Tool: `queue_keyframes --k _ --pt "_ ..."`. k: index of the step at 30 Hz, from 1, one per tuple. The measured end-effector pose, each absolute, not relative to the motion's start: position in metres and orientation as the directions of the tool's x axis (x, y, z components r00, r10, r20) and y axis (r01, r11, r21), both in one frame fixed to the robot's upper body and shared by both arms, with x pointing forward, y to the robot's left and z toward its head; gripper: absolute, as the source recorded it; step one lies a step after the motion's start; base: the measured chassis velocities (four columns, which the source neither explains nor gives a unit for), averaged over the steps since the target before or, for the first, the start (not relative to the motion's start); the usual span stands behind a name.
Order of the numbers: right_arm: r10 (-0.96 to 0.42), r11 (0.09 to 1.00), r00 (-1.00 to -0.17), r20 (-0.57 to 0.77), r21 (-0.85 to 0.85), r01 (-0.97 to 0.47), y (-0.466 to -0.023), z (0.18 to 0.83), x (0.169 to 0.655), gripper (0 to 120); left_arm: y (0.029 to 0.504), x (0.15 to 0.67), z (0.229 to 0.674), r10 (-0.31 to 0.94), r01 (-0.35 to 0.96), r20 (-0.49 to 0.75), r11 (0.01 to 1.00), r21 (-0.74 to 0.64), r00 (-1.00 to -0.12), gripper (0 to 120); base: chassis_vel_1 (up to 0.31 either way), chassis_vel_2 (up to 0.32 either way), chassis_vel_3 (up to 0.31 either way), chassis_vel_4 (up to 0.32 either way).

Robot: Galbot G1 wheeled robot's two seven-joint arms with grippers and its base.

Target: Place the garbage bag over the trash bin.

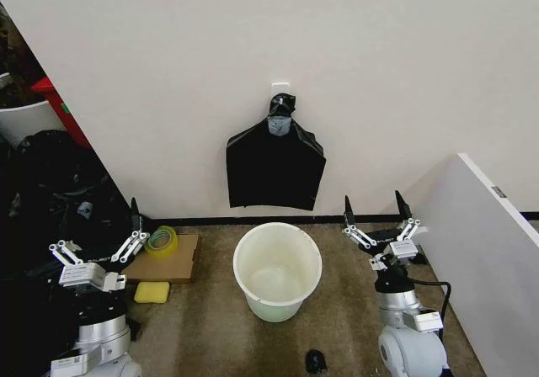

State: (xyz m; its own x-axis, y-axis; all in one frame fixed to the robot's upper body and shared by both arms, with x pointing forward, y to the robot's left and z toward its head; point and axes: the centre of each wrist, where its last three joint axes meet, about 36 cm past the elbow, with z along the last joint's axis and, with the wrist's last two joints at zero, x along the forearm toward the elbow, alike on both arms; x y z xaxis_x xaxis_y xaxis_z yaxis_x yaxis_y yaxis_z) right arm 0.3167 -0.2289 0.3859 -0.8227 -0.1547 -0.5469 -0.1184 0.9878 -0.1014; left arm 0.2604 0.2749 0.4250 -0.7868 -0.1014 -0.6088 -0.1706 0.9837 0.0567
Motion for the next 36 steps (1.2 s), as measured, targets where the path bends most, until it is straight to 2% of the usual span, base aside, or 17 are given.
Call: queue_keyframes --k 10,12,15,16,19,22,24,25,29,33,36 --pt "-0.175 0.985 -0.831 -0.528 -0.084 -0.154 -0.229 0.384 0.325 100 0.275 0.260 0.425 -0.101 -0.174 -0.610 0.983 0.062 -0.786 100 0.000 0.000 0.000 0.000" --pt "-0.186 0.981 -0.836 -0.516 -0.045 -0.190 -0.227 0.385 0.333 100 0.275 0.260 0.425 -0.099 -0.175 -0.610 0.982 0.065 -0.786 100 0.000 0.000 0.000 0.000" --pt "-0.208 0.938 -0.847 -0.490 0.144 -0.314 -0.210 0.387 0.358 100 0.274 0.260 0.425 -0.096 -0.175 -0.610 0.982 0.072 -0.786 100 0.000 0.000 0.000 0.000" --pt "-0.208 0.938 -0.847 -0.490 0.144 -0.314 -0.210 0.387 0.358 100 0.274 0.260 0.425 -0.096 -0.175 -0.610 0.982 0.072 -0.786 100 0.000 0.000 0.000 0.000" --pt "-0.235 0.836 -0.833 -0.501 0.334 -0.436 -0.183 0.407 0.396 100 0.274 0.260 0.424 -0.091 -0.176 -0.608 0.981 0.081 -0.788 100 0.000 0.000 0.000 0.000" --pt "-0.256 0.791 -0.819 -0.513 0.376 -0.483 -0.172 0.418 0.413 100 0.275 0.260 0.423 -0.092 -0.179 -0.608 0.980 0.083 -0.789 100 0.000 0.000 0.000 0.000" --pt "-0.290 0.704 -0.816 -0.500 0.466 -0.536 -0.154 0.430 0.437 100 0.277 0.261 0.422 -0.094 -0.183 -0.606 0.979 0.085 -0.790 100 0.000 0.000 0.000 0.000" --pt "-0.290 0.704 -0.816 -0.500 0.466 -0.536 -0.154 0.430 0.437 100 0.277 0.261 0.422 -0.094 -0.183 -0.606 0.979 0.085 -0.790 100 0.000 0.000 0.000 0.000" --pt "-0.276 0.542 -0.875 -0.397 0.688 -0.483 -0.122 0.456 0.457 100 0.278 0.264 0.418 -0.104 -0.189 -0.598 0.979 0.081 -0.795 100 0.000 0.000 0.000 0.000" --pt "-0.283 0.474 -0.884 -0.372 0.747 -0.466 -0.110 0.471 0.468 100 0.278 0.265 0.415 -0.111 -0.194 -0.593 0.978 0.078 -0.798 100 0.000 0.000 0.000 0.000" --pt "-0.282 0.355 -0.899 -0.334 0.834 -0.422 -0.094 0.494 0.487 100 0.278 0.266 0.413 -0.118 -0.200 -0.592 0.977 0.074 -0.797 100 0.000 0.000 0.000 0.000"
